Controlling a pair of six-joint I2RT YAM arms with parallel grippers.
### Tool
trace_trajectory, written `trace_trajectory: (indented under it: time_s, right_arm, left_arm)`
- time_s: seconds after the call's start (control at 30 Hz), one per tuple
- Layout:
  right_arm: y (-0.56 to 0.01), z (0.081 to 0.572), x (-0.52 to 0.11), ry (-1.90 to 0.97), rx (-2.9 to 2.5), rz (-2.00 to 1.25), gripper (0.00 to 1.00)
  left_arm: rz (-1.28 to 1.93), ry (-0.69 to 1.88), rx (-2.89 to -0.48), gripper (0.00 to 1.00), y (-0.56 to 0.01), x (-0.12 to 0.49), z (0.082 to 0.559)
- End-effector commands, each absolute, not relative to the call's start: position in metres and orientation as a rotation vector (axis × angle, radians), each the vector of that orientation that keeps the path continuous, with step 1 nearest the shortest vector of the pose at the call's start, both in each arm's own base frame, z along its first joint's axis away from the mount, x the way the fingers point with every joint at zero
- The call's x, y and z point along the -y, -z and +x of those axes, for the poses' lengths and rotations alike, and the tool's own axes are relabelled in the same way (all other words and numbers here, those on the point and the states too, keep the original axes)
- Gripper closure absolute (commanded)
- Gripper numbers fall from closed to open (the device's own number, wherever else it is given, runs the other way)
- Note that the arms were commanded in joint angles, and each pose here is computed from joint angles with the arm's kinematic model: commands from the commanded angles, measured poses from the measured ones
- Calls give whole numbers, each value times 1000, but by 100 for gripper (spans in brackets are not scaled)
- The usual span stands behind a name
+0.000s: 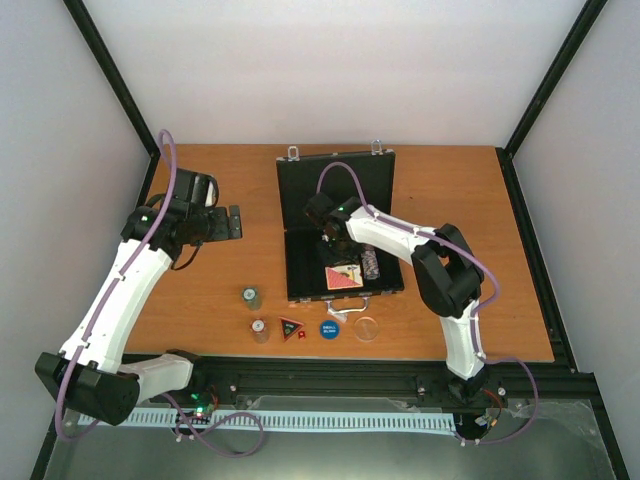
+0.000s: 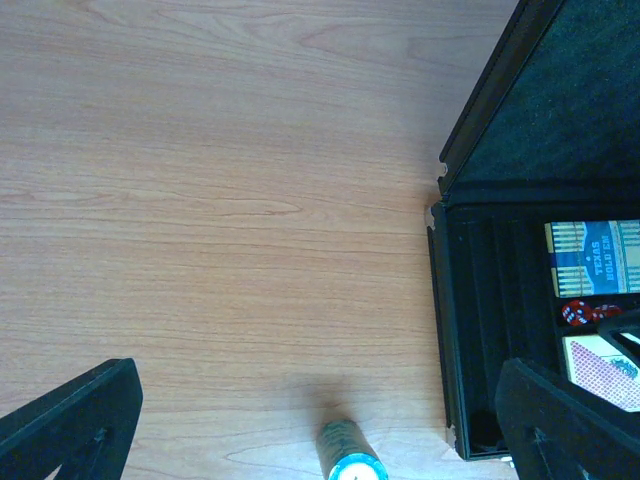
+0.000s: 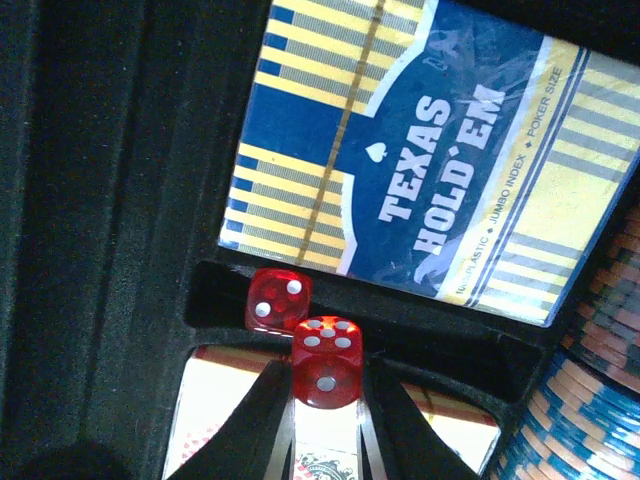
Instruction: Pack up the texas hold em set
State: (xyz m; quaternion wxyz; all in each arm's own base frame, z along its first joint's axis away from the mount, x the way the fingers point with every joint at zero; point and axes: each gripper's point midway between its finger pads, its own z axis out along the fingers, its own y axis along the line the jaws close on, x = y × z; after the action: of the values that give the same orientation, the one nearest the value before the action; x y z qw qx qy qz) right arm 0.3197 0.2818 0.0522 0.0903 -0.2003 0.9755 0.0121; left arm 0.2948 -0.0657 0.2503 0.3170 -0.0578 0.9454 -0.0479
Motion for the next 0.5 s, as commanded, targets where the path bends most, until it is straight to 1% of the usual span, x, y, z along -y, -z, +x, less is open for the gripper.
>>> trace_trajectory:
  time_s: [0.0, 0.07, 0.17, 0.37, 0.47]
  right_arm:
    - [-38, 324, -275, 6, -2910, -588, 85]
    - [-35, 324, -274, 10, -2916, -588, 84]
    - [-34, 324, -274, 10, -2919, -588, 80]
    - [-42, 326, -275, 1, -2908, -585, 76]
    - [-56, 326, -275, -18, -2884, -572, 69]
  left_arm:
    - [-144, 120, -2479, 0, -251, 66, 298]
    - [-142, 118, -2481, 0, -250, 66, 298]
    - [-139, 117, -2484, 0, -248, 66, 298]
    - [-135, 122, -2481, 0, -250, 67, 301]
    - [-134, 125, -2480, 0, -251, 68, 302]
